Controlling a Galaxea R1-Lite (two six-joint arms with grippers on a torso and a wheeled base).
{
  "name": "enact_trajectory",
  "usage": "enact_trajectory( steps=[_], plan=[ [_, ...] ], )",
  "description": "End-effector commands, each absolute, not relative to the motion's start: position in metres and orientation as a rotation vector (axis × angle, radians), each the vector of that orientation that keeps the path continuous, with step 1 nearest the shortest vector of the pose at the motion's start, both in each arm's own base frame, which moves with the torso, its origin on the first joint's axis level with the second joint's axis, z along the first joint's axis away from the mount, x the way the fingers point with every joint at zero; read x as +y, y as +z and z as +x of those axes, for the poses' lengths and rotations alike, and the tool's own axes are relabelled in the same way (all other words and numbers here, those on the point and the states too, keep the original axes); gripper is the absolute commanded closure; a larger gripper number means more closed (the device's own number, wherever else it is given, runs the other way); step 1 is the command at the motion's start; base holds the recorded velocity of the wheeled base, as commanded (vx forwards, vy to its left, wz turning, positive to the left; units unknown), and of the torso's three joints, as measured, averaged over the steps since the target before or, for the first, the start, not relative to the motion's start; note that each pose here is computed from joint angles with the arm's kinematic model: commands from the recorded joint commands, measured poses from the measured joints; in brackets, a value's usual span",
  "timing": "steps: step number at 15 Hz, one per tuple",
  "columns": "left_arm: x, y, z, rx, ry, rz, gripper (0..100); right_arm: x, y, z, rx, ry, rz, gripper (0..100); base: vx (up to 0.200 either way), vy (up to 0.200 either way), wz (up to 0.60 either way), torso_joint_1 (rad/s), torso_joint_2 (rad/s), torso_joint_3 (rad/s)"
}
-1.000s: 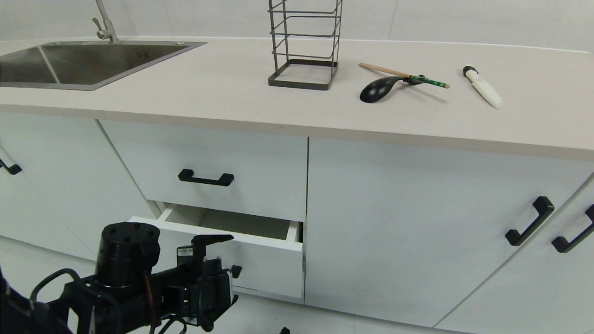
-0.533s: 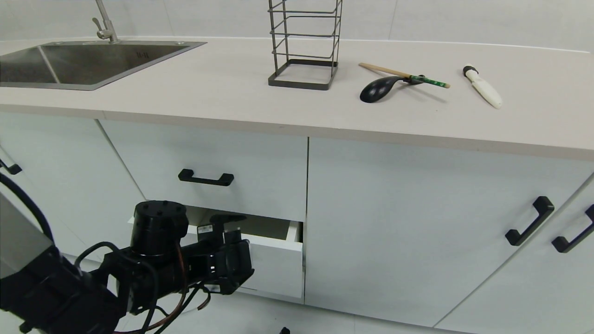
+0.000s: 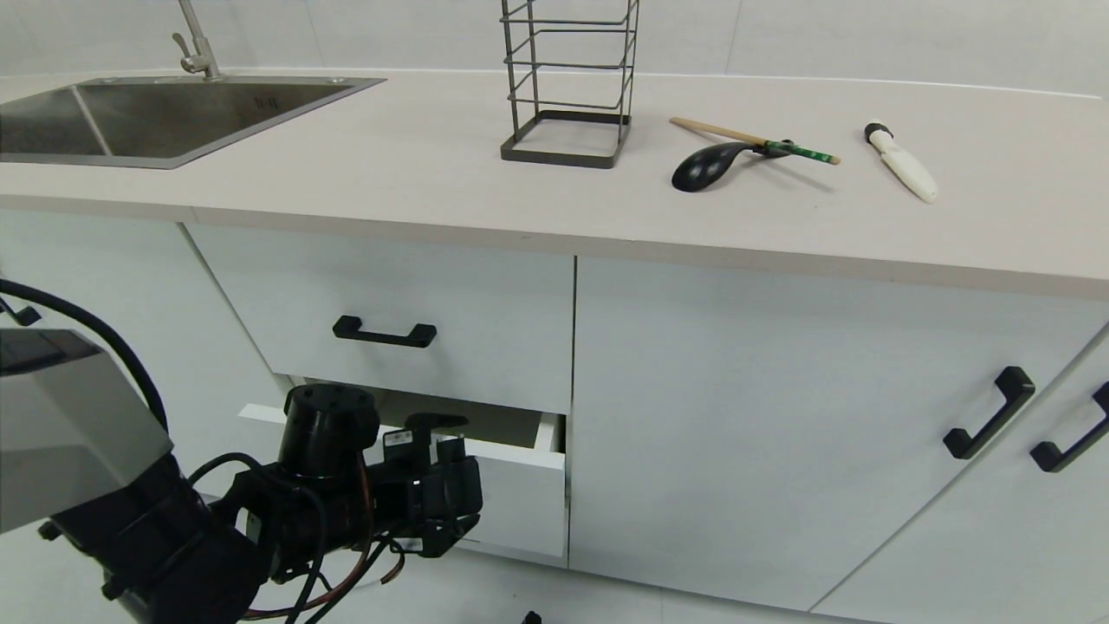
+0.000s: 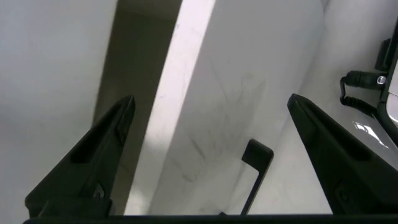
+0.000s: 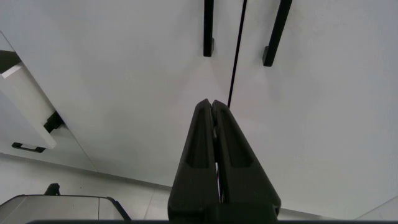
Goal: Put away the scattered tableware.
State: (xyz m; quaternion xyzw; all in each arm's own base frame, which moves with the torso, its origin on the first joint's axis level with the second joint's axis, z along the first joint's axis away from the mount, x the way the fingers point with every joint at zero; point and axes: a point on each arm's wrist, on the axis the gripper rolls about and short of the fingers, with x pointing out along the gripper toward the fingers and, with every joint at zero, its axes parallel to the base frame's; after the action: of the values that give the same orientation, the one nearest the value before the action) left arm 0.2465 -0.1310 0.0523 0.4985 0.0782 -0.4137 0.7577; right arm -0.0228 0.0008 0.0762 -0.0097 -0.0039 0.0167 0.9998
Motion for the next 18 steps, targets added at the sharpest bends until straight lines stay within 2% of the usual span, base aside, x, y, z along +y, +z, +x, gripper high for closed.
enact_trajectory(
  steps=[1, 4, 7, 9, 11, 13, 14, 16, 17, 18],
  plan=[
    [-0.131, 0.045, 0.246, 0.197, -0.915, 1.087, 0, 0.001, 0.076, -0.023, -0.008, 0.034, -0.02, 100, 0.0, 0.0, 0.0, 0.0, 0.0, 0.0],
    [-0.123, 0.045, 0.225, 0.22, -0.955, 1.084, 0, 0.001, 0.076, -0.023, -0.008, 0.034, -0.02, 100, 0.0, 0.0, 0.0, 0.0, 0.0, 0.0],
    [-0.1, 0.071, 0.175, 0.15, -0.997, 1.053, 0, 0.001, 0.076, -0.023, -0.008, 0.034, -0.02, 100, 0.0, 0.0, 0.0, 0.0, 0.0, 0.0],
    [-0.091, 0.079, 0.146, 0.153, -1.041, 1.044, 0, 0.001, 0.076, -0.023, -0.008, 0.034, -0.02, 100, 0.0, 0.0, 0.0, 0.0, 0.0, 0.0],
    [-0.086, 0.087, 0.135, 0.145, -1.044, 1.034, 0, 0.001, 0.076, -0.023, -0.008, 0.034, -0.02, 100, 0.0, 0.0, 0.0, 0.0, 0.0, 0.0],
    [-0.087, 0.095, 0.127, 0.111, -1.039, 0.991, 0, 0.001, 0.076, -0.023, -0.008, 0.034, -0.02, 100, 0.0, 0.0, 0.0, 0.0, 0.0, 0.0],
    [-0.09, 0.103, 0.123, 0.086, -1.039, 0.923, 0, 0.001, 0.076, -0.023, -0.008, 0.034, -0.02, 100, 0.0, 0.0, 0.0, 0.0, 0.0, 0.0],
    [-0.095, 0.135, 0.115, 0.045, -0.987, 0.653, 0, 0.001, 0.076, -0.023, -0.008, 0.034, -0.02, 100, 0.0, 0.0, 0.0, 0.0, 0.0, 0.0],
    [-0.094, 0.15, 0.117, 0.066, -0.915, 0.522, 0, 0.001, 0.076, -0.023, -0.008, 0.034, -0.02, 100, 0.0, 0.0, 0.0, 0.0, 0.0, 0.0],
    [-0.092, 0.161, 0.121, 0.13, -0.836, 0.387, 0, 0.001, 0.076, -0.023, -0.008, 0.034, -0.02, 100, 0.0, 0.0, 0.0, 0.0, 0.0, 0.0]
  ],
)
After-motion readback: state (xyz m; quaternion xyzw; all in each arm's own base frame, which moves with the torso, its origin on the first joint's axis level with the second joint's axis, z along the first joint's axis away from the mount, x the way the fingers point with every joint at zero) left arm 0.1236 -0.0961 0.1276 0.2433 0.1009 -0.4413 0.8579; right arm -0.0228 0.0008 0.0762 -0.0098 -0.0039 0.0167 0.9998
